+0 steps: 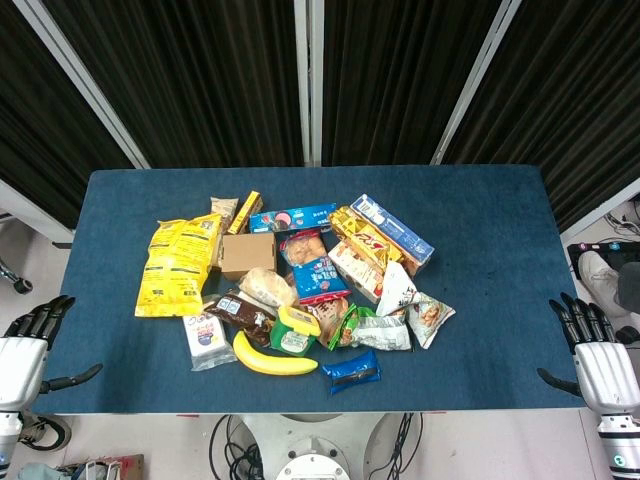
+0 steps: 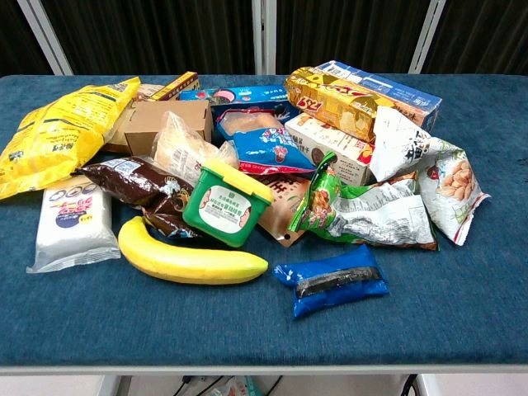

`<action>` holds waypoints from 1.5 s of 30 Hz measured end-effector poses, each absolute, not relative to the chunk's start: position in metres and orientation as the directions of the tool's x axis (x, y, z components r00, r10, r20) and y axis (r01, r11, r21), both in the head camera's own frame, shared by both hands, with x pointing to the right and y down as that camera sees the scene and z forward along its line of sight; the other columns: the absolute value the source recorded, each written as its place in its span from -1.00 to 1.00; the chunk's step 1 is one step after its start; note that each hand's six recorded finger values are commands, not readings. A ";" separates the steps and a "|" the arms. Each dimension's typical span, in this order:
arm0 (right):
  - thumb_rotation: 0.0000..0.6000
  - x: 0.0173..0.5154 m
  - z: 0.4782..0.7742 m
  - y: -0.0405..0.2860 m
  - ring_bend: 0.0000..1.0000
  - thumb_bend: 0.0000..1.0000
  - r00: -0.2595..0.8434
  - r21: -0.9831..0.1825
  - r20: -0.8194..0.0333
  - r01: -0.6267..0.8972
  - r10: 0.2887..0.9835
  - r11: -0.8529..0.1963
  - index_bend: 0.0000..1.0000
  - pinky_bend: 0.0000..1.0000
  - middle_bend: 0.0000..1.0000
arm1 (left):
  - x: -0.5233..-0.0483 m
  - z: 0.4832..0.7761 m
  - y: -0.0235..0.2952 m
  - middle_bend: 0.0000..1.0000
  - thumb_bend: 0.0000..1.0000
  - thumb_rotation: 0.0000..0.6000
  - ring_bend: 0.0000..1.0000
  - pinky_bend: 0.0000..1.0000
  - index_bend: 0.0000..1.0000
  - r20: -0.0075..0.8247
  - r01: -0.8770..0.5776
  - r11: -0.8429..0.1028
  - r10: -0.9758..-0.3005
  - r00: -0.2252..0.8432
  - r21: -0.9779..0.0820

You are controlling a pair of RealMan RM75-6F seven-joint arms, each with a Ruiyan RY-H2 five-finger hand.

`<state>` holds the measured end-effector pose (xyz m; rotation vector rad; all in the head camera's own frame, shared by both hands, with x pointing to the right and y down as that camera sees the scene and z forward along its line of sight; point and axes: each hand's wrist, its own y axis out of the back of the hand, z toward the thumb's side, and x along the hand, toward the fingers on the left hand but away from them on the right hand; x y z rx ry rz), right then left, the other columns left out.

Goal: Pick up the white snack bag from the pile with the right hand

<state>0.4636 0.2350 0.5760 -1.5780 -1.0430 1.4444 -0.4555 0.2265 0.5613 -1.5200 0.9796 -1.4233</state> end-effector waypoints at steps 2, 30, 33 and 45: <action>1.00 0.463 0.576 0.235 -1.00 -1.00 0.033 -0.914 -0.394 0.088 0.918 -0.396 -1.00 -1.00 -1.00 | -0.456 0.561 0.227 -0.79 -1.00 0.09 -0.73 -0.46 -0.80 0.362 -0.010 -0.364 -0.930 0.059 -0.931; 1.00 0.418 0.625 0.198 -1.00 -1.00 0.149 -0.795 -0.555 0.197 0.818 -0.575 -1.00 -1.00 -1.00 | -0.453 0.565 0.228 -0.79 -1.00 0.37 -0.73 -0.46 -0.80 0.385 -0.006 -0.386 -0.920 0.069 -0.922; 1.00 0.399 0.636 0.188 -1.00 -0.97 0.178 -0.767 -0.577 0.218 0.797 -0.604 -1.00 -1.00 -1.00 | -0.454 0.564 0.228 -0.79 -1.00 0.39 -0.73 -0.46 -0.80 0.383 -0.008 -0.385 -0.921 0.066 -0.923; 1.00 0.330 0.686 0.162 -1.00 -0.90 0.221 -0.698 -0.636 0.245 0.740 -0.673 -1.00 -0.94 -0.97 | -0.462 0.564 0.233 -0.79 -1.00 0.46 -0.73 -0.46 -0.80 0.401 -0.002 -0.401 -0.915 0.040 -0.916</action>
